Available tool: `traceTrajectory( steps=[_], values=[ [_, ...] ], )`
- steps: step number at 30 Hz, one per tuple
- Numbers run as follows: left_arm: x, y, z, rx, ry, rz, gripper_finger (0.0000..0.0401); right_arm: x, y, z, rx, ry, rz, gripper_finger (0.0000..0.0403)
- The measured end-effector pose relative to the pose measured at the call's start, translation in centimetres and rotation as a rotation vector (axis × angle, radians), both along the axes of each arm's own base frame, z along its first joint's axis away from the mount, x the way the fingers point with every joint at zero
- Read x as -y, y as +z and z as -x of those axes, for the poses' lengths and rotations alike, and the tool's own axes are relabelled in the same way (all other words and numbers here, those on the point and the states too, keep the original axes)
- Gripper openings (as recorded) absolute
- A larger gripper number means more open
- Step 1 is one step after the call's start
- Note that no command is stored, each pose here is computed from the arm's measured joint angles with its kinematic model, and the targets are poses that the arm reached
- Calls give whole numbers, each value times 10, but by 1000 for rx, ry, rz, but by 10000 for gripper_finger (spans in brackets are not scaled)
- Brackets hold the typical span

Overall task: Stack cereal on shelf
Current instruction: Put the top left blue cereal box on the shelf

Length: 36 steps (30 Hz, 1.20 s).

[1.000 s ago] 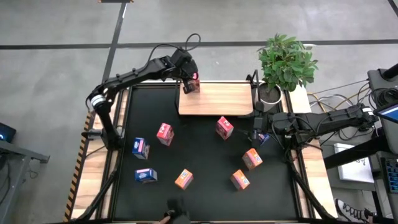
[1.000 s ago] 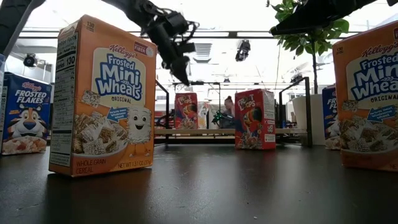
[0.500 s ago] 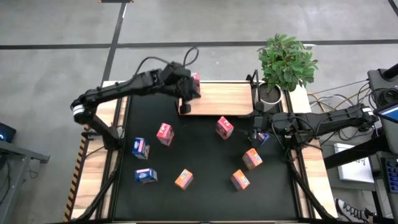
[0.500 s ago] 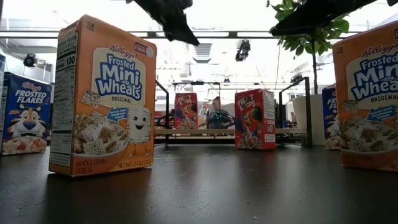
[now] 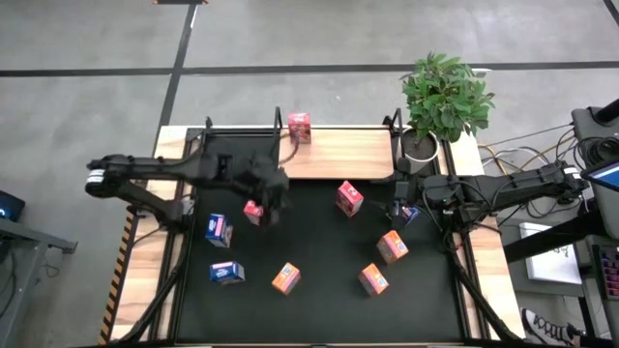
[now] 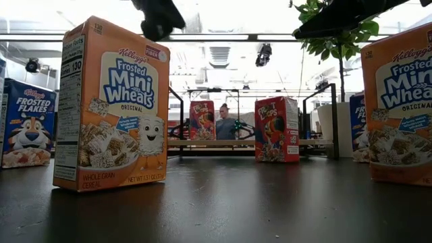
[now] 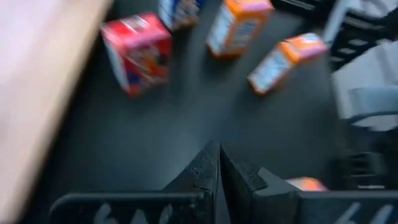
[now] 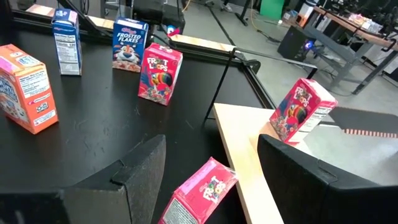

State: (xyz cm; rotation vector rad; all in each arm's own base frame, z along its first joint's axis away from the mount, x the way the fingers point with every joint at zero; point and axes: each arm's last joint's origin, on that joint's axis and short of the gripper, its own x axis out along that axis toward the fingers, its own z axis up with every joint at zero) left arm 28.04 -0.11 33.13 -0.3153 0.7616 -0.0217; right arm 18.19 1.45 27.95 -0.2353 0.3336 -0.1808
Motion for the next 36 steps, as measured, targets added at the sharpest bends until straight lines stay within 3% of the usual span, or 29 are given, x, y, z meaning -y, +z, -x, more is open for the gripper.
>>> traceTrajectory(
  steps=[3, 7, 13, 18, 30, 36],
  values=[
    [22, -1, 3, -36, 26, 112, 0, 0, 0, 0, -5, 7, 20, 244],
    [48, -8, 13, -194, 115, 236, 0, 0, 0, 0, -7, 10, 32, 244],
    [66, -25, 47, -522, 408, 218, 4, 0, 0, 0, -11, 16, 50, 244],
    [67, -34, 75, -729, 638, 202, 38, 0, 0, 0, -14, 19, 60, 244],
    [56, -44, 106, -749, 817, 187, 214, 0, -1, 0, -35, 29, 90, 244],
    [54, -53, 111, -755, 835, 151, 265, 0, -1, 0, -36, 31, 96, 244]
  ],
)
